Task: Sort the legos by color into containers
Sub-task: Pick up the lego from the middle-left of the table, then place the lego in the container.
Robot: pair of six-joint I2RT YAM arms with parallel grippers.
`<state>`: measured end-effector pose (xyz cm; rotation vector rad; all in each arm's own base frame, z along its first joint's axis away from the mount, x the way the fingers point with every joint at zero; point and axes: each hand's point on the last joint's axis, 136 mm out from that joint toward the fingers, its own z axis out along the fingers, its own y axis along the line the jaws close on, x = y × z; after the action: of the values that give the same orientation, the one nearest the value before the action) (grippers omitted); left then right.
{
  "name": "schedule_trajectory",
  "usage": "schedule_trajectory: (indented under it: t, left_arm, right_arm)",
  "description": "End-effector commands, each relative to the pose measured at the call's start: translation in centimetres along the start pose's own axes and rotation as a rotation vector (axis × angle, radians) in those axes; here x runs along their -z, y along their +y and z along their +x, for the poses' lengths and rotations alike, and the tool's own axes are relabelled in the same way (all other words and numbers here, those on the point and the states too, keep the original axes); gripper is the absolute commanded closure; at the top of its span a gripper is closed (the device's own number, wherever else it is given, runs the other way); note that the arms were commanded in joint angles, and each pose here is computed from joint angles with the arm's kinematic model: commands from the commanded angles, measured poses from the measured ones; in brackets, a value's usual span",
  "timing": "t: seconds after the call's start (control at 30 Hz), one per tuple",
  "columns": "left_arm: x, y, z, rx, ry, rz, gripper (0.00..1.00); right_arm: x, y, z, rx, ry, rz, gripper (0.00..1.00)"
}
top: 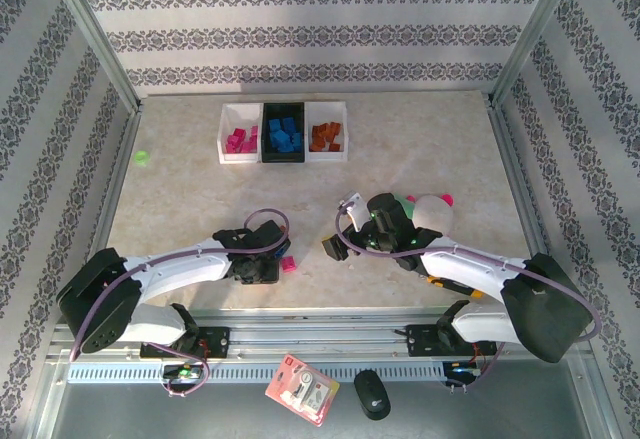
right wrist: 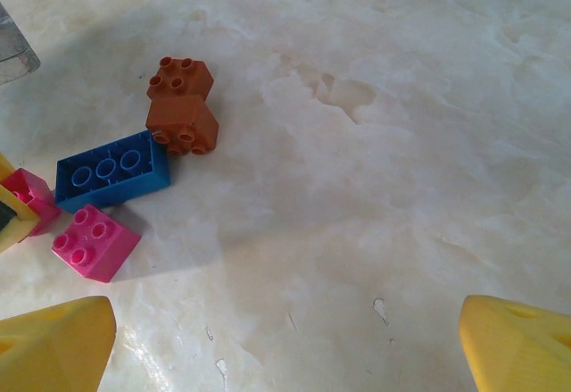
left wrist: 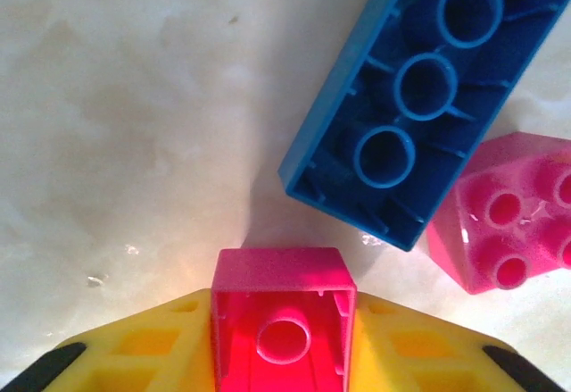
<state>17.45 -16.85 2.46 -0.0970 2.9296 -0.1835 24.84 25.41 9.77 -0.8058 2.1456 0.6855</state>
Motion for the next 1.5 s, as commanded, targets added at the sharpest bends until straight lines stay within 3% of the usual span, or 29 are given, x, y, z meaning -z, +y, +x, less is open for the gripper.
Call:
schedule_trajectory:
  t: [0.0, 0.17, 0.33, 0.73, 1.1, 1.47]
  left_arm:
    - [1.3, 0.3, 0.0, -0.005, -0.011, -0.023, 0.67]
    - [3.5, 0.7, -1.6, 0.013, -0.092, -0.042, 0.69]
    - [6.8, 1.3, -5.3, -0.009, -0.231, -0.109, 0.7]
    - [10.3, 1.9, -20.3, 0.009, -0.462, -0.09, 0.65]
    - [8.9, 2.8, -32.3, 0.073, -0.504, -0.022, 0.7]
    - [4.5, 5.6, -39.9, 0.113, -0.45, -0.06, 0.7]
  right_arm:
    - [0.3, -0.1, -1.7, 0.001, -0.032, 0.013, 0.02]
    - [0.8, 1.0, -3.0, 0.019, -0.067, -0.035, 0.02]
    - [1.3, 2.9, -5.3, 0.04, -0.121, -0.101, 0.02]
    - [1.1, 4.6, -12.2, 0.05, -0.304, -0.119, 0.02]
    - [-0.5, 4.4, -14.5, 0.038, -0.332, -0.113, 0.02]
    - [-0.9, 4.4, -13.7, 0.029, -0.301, -0.118, 0.02]
